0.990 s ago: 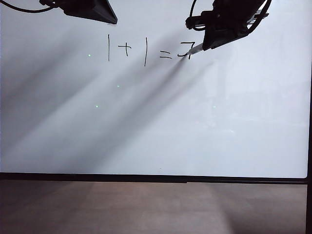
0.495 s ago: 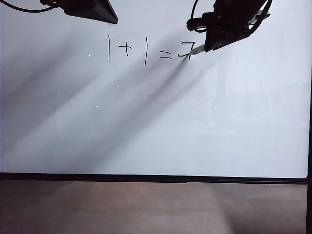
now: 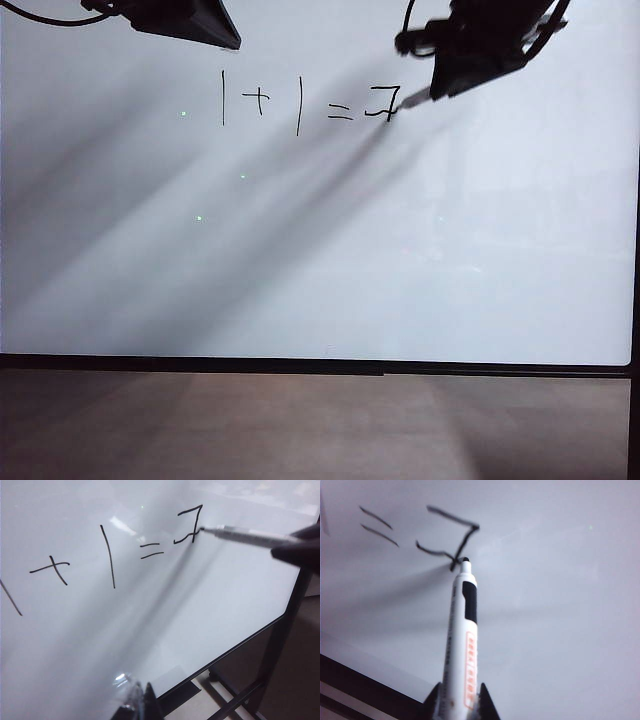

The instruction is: Reach to the right to find the marker pen, pick it up, and write the answer to the math problem on the whiteboard.

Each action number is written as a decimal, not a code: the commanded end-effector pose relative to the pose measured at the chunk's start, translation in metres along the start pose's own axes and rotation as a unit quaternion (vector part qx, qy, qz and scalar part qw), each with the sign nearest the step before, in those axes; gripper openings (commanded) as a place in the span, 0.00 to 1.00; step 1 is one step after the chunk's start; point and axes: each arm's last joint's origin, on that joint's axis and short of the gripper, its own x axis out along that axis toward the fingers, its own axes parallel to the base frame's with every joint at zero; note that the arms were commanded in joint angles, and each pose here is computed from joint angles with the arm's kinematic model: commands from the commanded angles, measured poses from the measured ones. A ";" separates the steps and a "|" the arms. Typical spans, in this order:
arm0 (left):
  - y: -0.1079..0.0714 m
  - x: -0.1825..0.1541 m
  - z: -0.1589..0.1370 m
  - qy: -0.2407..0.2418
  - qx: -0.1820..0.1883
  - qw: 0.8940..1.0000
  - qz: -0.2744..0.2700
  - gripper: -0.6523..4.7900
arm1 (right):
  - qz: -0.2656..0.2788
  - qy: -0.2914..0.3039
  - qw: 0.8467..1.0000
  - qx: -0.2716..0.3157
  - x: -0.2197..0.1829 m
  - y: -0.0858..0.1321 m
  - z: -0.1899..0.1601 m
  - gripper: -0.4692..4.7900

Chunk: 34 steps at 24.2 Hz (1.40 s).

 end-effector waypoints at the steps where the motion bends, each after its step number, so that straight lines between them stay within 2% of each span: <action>1: 0.000 -0.001 0.002 -0.004 0.001 1.000 -0.002 0.11 | 0.014 -0.025 0.999 0.014 -0.013 -0.001 0.011 0.08; 11: 0.000 -0.001 0.001 -0.004 0.001 1.000 -0.002 0.11 | 0.038 -0.015 0.999 0.006 -0.005 0.012 0.006 0.08; 34: 0.000 -0.001 0.001 -0.002 0.001 1.000 -0.002 0.11 | 0.036 -0.035 0.999 0.007 0.008 0.015 0.004 0.08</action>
